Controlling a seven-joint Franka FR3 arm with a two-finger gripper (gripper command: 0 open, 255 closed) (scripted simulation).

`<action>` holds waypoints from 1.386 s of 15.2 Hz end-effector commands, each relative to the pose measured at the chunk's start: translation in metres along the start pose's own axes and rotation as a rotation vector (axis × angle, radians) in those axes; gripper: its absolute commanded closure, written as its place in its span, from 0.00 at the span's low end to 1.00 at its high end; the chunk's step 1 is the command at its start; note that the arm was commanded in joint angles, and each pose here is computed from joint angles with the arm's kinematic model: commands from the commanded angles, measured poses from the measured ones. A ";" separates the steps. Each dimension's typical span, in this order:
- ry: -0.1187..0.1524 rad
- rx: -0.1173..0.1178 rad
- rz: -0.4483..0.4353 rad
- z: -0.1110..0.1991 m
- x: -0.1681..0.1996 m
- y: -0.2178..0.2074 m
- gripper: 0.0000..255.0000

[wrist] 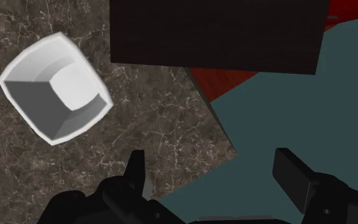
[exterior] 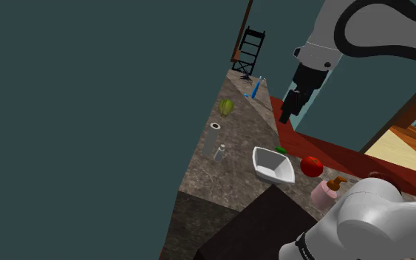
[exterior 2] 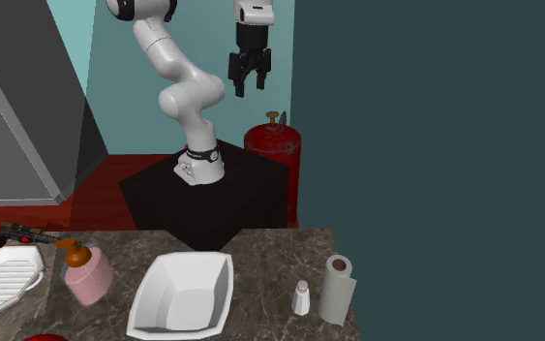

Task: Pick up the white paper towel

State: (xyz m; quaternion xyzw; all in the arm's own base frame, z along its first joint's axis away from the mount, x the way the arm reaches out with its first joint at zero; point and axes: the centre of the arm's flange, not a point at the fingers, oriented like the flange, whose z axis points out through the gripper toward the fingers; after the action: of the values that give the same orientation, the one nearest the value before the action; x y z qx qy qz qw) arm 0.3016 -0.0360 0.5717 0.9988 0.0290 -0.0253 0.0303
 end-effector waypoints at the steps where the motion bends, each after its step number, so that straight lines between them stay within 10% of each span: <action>1: 0.000 0.000 0.000 0.000 0.000 0.000 0.00; 21: 0.014 0.025 -0.024 0.149 0.202 0.080 0.00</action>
State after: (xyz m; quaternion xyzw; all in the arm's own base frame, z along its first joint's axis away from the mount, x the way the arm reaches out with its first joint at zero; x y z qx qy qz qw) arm 0.4897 -0.1091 0.4260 0.9988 0.0403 -0.0194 0.0178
